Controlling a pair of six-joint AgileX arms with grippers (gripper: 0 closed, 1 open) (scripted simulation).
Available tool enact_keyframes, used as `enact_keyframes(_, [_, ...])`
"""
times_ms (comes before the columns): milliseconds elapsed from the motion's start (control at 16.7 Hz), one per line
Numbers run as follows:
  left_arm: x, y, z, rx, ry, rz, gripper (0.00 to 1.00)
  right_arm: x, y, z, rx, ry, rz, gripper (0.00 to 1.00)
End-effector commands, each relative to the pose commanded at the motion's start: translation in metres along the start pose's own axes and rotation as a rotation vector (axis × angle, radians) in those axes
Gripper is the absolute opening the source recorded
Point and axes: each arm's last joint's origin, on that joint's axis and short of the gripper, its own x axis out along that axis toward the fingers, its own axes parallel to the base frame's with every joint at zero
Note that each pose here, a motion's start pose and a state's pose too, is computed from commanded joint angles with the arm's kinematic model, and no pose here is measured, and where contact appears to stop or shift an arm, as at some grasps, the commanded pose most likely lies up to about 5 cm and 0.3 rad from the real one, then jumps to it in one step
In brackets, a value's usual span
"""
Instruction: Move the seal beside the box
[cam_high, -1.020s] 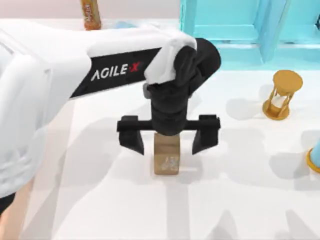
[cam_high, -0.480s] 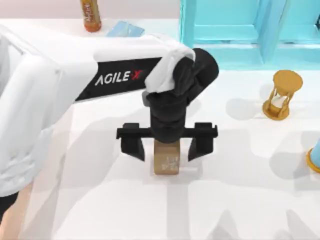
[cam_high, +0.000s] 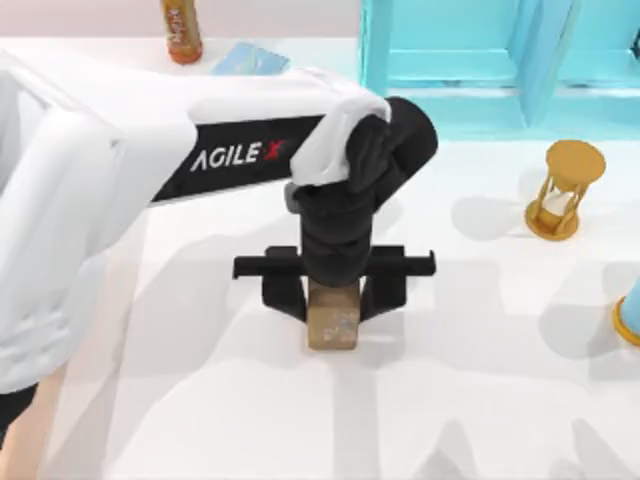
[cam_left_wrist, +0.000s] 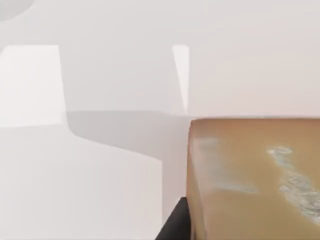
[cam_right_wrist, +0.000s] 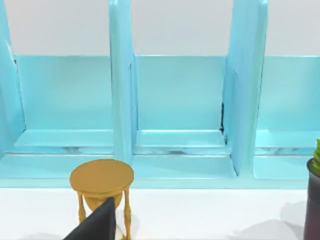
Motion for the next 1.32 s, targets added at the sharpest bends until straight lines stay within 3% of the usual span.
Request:
enact_keyframes(120, [0.0,0.0,0.0,0.0,0.0,0.0,0.02,0.0,0.0,0.0,0.0,0.0,0.0,1.0])
enact_keyframes(180, [0.0,0.0,0.0,0.0,0.0,0.0,0.0,0.0,0.0,0.0,0.0,0.0,0.0,1.0])
enact_keyframes(720, [-0.002,0.0,0.0,0.001,-0.001,-0.001,0.0,0.0,0.0,0.0,0.0,0.0,0.0,1.0])
enact_keyframes(1140, [-0.049,0.0,0.0,0.0,-0.001,-0.001,0.0,0.0,0.0,0.0,0.0,0.0,0.0,1.0])
enact_keyframes(1320, [-0.051,0.0,0.0,0.001,-0.001,-0.002,0.0,0.0,0.0,0.0,0.0,0.0,0.0,1.0])
